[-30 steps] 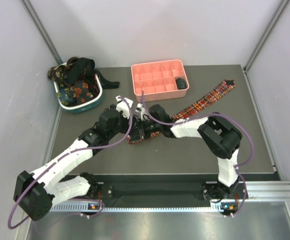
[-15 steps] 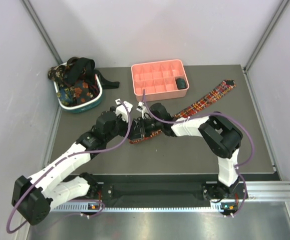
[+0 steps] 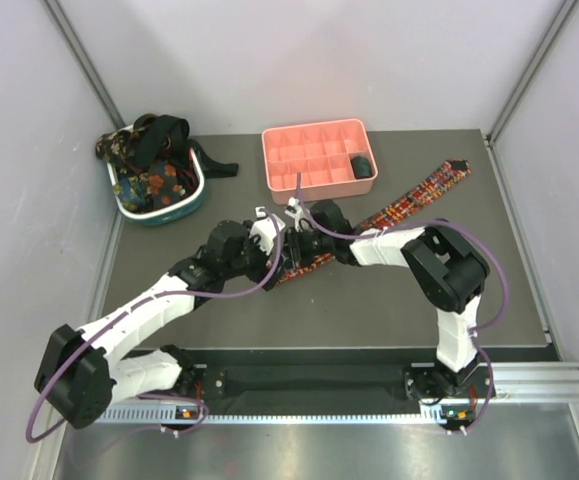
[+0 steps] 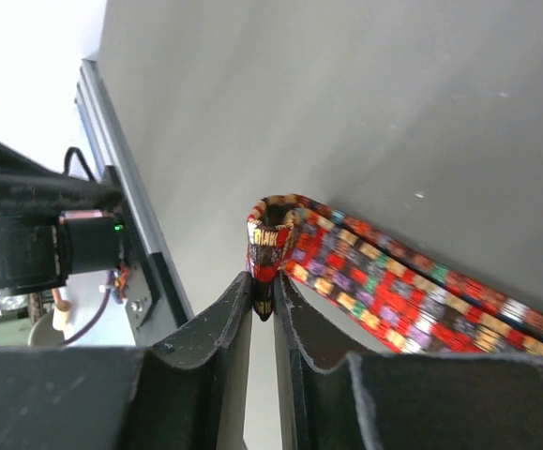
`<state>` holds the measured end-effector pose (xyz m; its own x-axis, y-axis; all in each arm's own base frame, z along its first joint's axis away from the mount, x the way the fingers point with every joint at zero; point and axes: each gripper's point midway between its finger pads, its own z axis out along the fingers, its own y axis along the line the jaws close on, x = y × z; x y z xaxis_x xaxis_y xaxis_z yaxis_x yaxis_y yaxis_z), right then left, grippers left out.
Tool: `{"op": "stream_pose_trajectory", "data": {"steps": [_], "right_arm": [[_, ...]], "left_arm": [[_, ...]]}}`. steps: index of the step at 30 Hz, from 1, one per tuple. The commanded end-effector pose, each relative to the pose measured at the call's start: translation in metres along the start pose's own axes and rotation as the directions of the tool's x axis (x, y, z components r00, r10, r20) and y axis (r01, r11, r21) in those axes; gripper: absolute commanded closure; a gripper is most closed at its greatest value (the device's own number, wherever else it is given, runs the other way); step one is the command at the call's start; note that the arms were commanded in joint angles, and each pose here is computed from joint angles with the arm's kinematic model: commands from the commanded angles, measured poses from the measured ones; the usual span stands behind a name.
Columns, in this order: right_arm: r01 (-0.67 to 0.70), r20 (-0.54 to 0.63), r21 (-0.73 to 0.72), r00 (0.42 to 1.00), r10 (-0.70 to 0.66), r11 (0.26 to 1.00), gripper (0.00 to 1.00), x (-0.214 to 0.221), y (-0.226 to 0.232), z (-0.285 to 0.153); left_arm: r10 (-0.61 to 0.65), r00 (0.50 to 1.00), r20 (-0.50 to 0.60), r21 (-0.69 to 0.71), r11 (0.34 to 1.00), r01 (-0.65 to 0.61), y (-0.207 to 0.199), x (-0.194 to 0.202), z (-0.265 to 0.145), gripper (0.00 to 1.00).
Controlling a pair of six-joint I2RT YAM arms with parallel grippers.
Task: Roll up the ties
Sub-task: Roll the tie
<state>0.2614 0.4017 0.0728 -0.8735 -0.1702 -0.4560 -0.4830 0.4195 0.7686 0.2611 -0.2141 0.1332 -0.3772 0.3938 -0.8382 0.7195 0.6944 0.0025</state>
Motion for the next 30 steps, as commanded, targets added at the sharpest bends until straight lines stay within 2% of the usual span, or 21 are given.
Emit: {"op": "stream_pose_trajectory", "data": {"steps": [1,7,8,12,21,30], "right_arm": [[0.026,-0.007,0.019,1.000,-0.026,0.999,0.84,0.004,-0.014,-0.003],[0.029,-0.014,0.041,0.999,-0.029,0.999,0.83,0.011,-0.023,-0.004],[0.026,-0.017,0.045,1.000,-0.025,0.999,0.83,0.013,-0.025,-0.004],[0.022,-0.012,0.051,1.000,-0.021,0.998,0.83,0.016,-0.028,-0.003],[0.011,0.005,0.051,1.000,-0.012,0.999,0.83,0.016,-0.038,-0.008],[0.002,0.018,0.027,1.000,-0.002,1.000,0.83,0.011,-0.037,-0.006]], "left_arm": [[0.061,0.997,0.055,0.092,0.994,-0.066,-0.012,-0.020,0.002,0.14],[0.084,0.992,-0.099,0.150,0.986,-0.068,-0.015,0.003,0.017,0.14],[0.079,0.984,-0.162,0.161,0.986,-0.053,-0.016,0.017,0.021,0.15],[0.075,0.965,-0.251,0.130,0.991,-0.043,-0.008,0.038,0.031,0.18],[0.124,0.961,-0.249,0.125,0.988,-0.095,-0.001,0.047,0.039,0.20],[0.192,0.944,-0.268,0.189,0.971,-0.144,-0.004,0.056,0.051,0.23]]}}
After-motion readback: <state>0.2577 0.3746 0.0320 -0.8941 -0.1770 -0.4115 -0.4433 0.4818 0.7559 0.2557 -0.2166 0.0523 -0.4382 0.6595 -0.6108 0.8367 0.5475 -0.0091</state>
